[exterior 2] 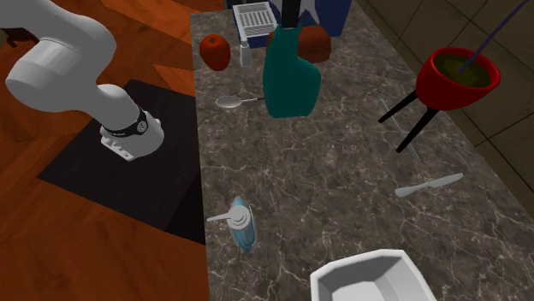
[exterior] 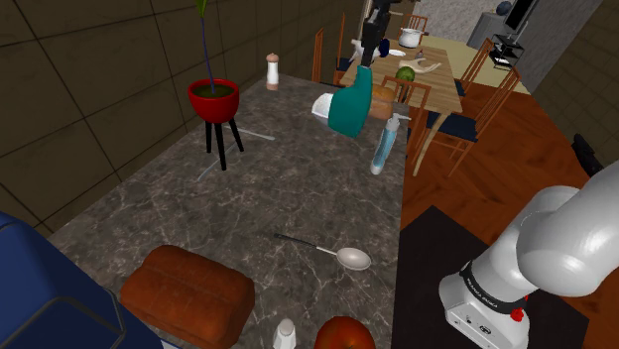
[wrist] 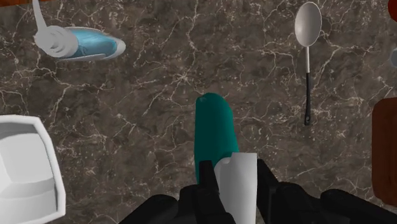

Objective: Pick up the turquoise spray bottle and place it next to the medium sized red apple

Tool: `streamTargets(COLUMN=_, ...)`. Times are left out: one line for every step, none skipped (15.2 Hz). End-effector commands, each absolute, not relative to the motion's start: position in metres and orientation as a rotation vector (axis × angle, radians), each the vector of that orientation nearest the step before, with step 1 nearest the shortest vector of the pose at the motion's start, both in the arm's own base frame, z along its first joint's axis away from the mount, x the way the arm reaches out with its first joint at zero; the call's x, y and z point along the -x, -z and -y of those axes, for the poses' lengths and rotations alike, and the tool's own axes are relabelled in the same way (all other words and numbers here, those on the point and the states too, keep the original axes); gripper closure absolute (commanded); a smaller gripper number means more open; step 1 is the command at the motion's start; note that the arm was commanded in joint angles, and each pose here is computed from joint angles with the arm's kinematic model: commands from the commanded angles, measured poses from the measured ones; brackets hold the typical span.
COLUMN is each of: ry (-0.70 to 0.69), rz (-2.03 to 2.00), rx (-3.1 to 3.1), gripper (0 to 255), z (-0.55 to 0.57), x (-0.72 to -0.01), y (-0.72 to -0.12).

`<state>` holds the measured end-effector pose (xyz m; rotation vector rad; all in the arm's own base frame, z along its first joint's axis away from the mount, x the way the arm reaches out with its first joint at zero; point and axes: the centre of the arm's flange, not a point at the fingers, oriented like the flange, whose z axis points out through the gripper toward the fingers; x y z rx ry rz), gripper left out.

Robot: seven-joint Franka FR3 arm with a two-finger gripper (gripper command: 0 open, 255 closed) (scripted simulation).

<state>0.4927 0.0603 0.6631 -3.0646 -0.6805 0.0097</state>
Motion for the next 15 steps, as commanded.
streamTargets(ry=-0.01, rz=0.68, rx=3.066, gripper=255, z=-0.077, x=-0.468, y=-0.669)
streamTargets(ry=-0.01, rz=0.68, rx=3.066, gripper=255, z=-0.084, x=-0.457, y=-0.672)
streamTargets(ry=-0.01, rz=0.68, rx=3.066, gripper=255, z=-0.091, x=-0.446, y=-0.674)
streamTargets(ry=-0.01, rz=0.68, rx=3.066, gripper=255, z=-0.098, x=-0.435, y=-0.676)
streamTargets(ry=-0.01, rz=0.68, rx=3.066, gripper=255, z=-0.105, x=-0.424, y=-0.678)
streamTargets(ry=-0.01, rz=0.68, rx=3.066, gripper=255, z=-0.112, x=-0.413, y=-0.681)
streamTargets(ry=-0.01, rz=0.68, rx=3.066, gripper=255, z=-0.119, x=-0.402, y=-0.683)
streamTargets(ry=-0.01, rz=0.68, rx=3.066, gripper=255, z=-0.126, x=-0.391, y=-0.685)
streamTargets(ry=-0.01, rz=0.68, rx=3.066, gripper=255, z=-0.133, x=-0.38, y=-0.687)
streamTargets(ry=-0.01, rz=0.68, rx=3.066, gripper=255, z=-0.14, x=-0.369, y=-0.69)
streamTargets(ry=-0.01, rz=0.68, rx=3.066, gripper=255, z=-0.147, x=-0.358, y=-0.692)
streamTargets(ry=-0.01, rz=0.68, rx=3.066, gripper=255, z=-0.154, x=-0.347, y=-0.694)
streamTargets(ry=-0.01, rz=0.68, rx=3.066, gripper=255, z=-0.161, x=-0.336, y=-0.696)
streamTargets(ry=-0.01, rz=0.68, rx=3.066, gripper=255, z=-0.168, x=-0.325, y=-0.699)
streamTargets(ry=-0.01, rz=0.68, rx=3.066, gripper=255, z=-0.175, x=-0.314, y=-0.701)
